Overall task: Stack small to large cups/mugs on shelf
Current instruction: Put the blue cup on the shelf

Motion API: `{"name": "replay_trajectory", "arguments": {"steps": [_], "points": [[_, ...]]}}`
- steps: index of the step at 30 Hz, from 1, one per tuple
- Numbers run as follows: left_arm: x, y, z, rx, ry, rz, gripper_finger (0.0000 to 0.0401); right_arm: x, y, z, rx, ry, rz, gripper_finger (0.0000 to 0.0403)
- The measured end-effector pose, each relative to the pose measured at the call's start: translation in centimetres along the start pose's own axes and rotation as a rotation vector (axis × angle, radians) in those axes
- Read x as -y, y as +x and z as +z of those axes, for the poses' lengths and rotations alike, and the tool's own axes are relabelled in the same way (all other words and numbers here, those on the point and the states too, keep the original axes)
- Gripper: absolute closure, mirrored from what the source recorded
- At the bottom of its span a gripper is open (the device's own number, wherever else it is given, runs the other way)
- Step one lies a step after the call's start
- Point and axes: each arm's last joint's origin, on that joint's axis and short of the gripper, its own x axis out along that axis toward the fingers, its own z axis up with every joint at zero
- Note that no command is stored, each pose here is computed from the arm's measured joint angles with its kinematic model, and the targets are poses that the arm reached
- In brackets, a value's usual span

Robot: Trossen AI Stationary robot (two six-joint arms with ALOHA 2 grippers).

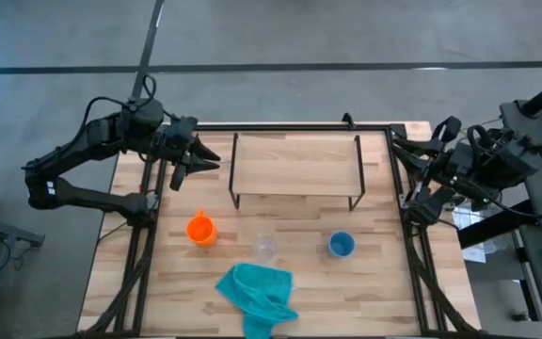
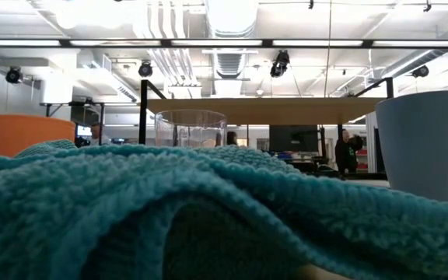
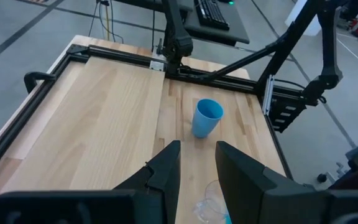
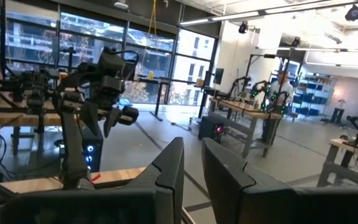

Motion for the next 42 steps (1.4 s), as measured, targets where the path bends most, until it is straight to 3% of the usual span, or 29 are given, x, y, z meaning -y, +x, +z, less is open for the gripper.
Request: {"name": "replay_trajectory", "arguments": {"steps": [13, 18, 29, 33, 42], "points": [[-0.1, 0.0, 0.0, 0.001, -0.001, 0.018, 0.0313, -0.7, 0.0, -1.4, -0.060, -0.020, 0.032, 0.0351], [-0.1, 0.0, 0.0, 0.001, -0.001, 0.018, 0.0313, -1.5, -0.4, -3.7, -0.169, -0.094, 0.191, 0.0351], [-0.1, 0.0, 0.0, 0.001, -0.002, 0.019, 0.0313, -1.3, -1.7, -6.3, -0.529, 0.140, 0.465, 0.0351], [-0.1, 0.0, 0.0, 0.001, -0.002, 0.020, 0.0313, -1.7, -1.9, -7.1, -0.617, 0.085, 0.534, 0.0351], [-0.2, 0.4, 0.0, -0.006, -0.006, 0.028, 0.0313, -4.8, -1.0, -9.8, -0.856, -0.168, 0.543, 0.0351]]}}
